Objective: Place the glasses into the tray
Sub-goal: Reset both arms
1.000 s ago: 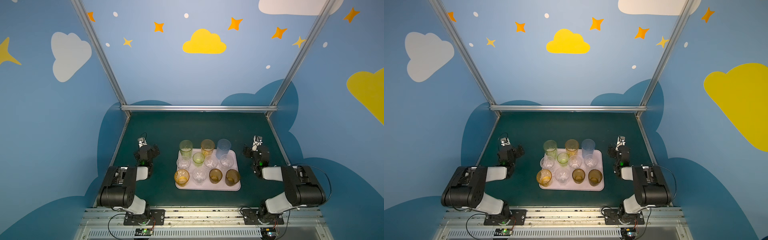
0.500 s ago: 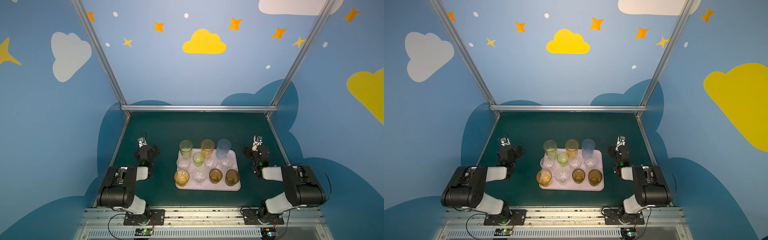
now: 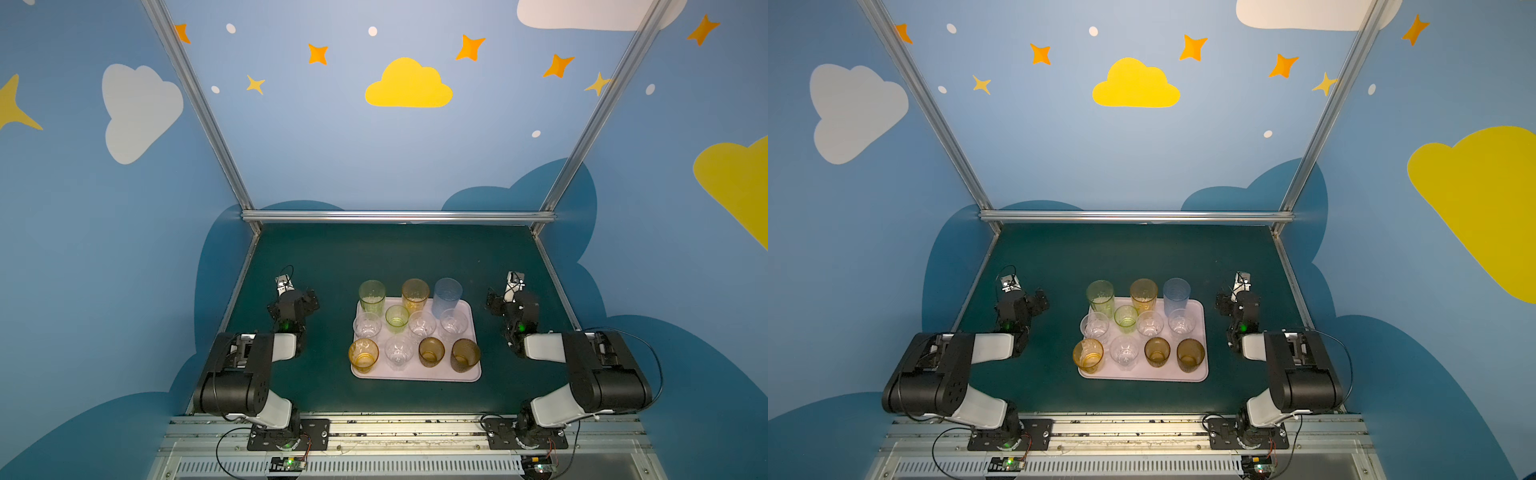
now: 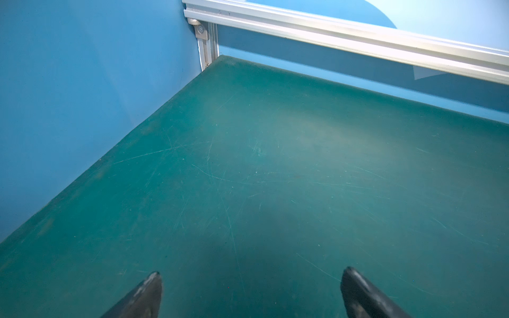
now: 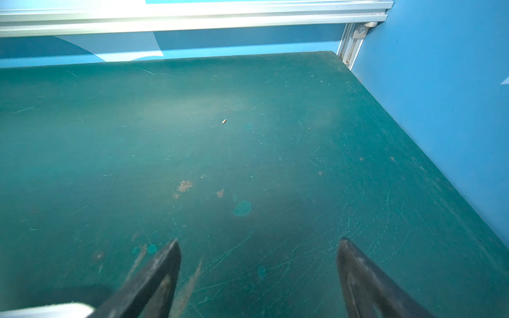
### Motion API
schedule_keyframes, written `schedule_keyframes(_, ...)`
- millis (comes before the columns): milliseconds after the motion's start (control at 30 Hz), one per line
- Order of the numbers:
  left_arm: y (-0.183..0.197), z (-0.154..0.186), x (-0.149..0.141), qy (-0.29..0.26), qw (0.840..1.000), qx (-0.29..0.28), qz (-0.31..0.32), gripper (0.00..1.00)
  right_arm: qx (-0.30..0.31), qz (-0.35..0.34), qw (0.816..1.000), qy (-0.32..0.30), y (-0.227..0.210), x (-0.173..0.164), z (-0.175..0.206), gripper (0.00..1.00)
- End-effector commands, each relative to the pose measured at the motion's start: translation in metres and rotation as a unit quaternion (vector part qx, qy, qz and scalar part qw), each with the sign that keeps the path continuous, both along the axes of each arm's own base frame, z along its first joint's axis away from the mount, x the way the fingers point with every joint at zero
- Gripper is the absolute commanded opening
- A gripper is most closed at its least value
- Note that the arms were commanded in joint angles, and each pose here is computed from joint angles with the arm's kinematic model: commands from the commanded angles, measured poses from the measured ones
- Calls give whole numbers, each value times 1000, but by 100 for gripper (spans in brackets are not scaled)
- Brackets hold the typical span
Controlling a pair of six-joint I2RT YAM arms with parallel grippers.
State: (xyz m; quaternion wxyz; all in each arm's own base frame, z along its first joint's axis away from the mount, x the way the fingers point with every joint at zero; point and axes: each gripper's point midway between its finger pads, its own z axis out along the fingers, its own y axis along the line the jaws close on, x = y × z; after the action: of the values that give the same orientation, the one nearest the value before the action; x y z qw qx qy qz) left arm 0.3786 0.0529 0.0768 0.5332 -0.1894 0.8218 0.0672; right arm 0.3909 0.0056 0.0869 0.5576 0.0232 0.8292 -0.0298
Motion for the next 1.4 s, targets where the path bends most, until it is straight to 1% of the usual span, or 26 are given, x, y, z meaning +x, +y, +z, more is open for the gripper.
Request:
schedule_keyframes(0, -7, 14, 6, -20, 1000, 3, -19, 100, -2, 3, 1000, -8, 0, 1, 4, 88)
schedule_keyframes(33, -15, 19, 8, -14, 999, 9, -44, 100, -2, 3, 1000, -9, 0, 1, 4, 89)
schedule_keyframes(133, -33, 36, 7, -3, 996, 44, -76, 100, -2, 3, 1000, -8, 0, 1, 3, 88)
schedule_keyframes(200, -35, 35, 4, -15, 996, 53, -73, 100, -1, 3, 1000, -9, 0, 1, 4, 88)
schedule_keyframes(267, -29, 26, 3, -13, 997, 54, -54, 100, -2, 2, 1000, -8, -1, 1, 3, 88)
schedule_keyframes(333, -30, 23, 7, -6, 997, 57, -56, 100, -2, 3, 1000, -9, 0, 1, 4, 88)
schedule_keyframes(467, -28, 21, 11, 8, 997, 56, -51, 100, -1, 3, 1000, -9, 0, 1, 4, 89)
schedule_keyframes(767, -24, 21, 9, 1, 998, 50, -43, 100, -2, 3, 1000, -9, 0, 1, 4, 88)
schedule_keyframes(867, -21, 21, 5, -13, 998, 36, -42, 100, -1, 3, 1000, -9, 0, 1, 4, 89)
schedule_keyframes(933, -18, 14, 3, -20, 999, 22, -43, 100, -2, 3, 1000, -8, 0, 1, 3, 88)
schedule_keyframes(1000, -19, 11, 4, -41, 998, 26, -45, 100, -2, 2, 1000, -9, -1, 1, 4, 89)
schedule_keyframes(1033, -21, 10, 5, -38, 998, 28, -51, 100, -2, 2, 1000, -8, -1, 1, 3, 88)
schedule_keyframes(1100, -19, 7, 6, -4, 999, 21, -45, 100, -2, 2, 1000, -9, -1, 1, 4, 89)
schedule_keyframes(1167, -15, 8, 8, -20, 999, 17, -32, 100, -2, 2, 1000, -9, -1, 1, 4, 88)
schedule_keyframes(1233, -16, 8, 8, -8, 999, 18, -37, 100, -2, 3, 1000, -9, -1, 1, 4, 89)
schedule_keyframes(1367, -15, 8, 8, -12, 999, 19, -36, 100, -2, 2, 1000, -8, -1, 1, 4, 89)
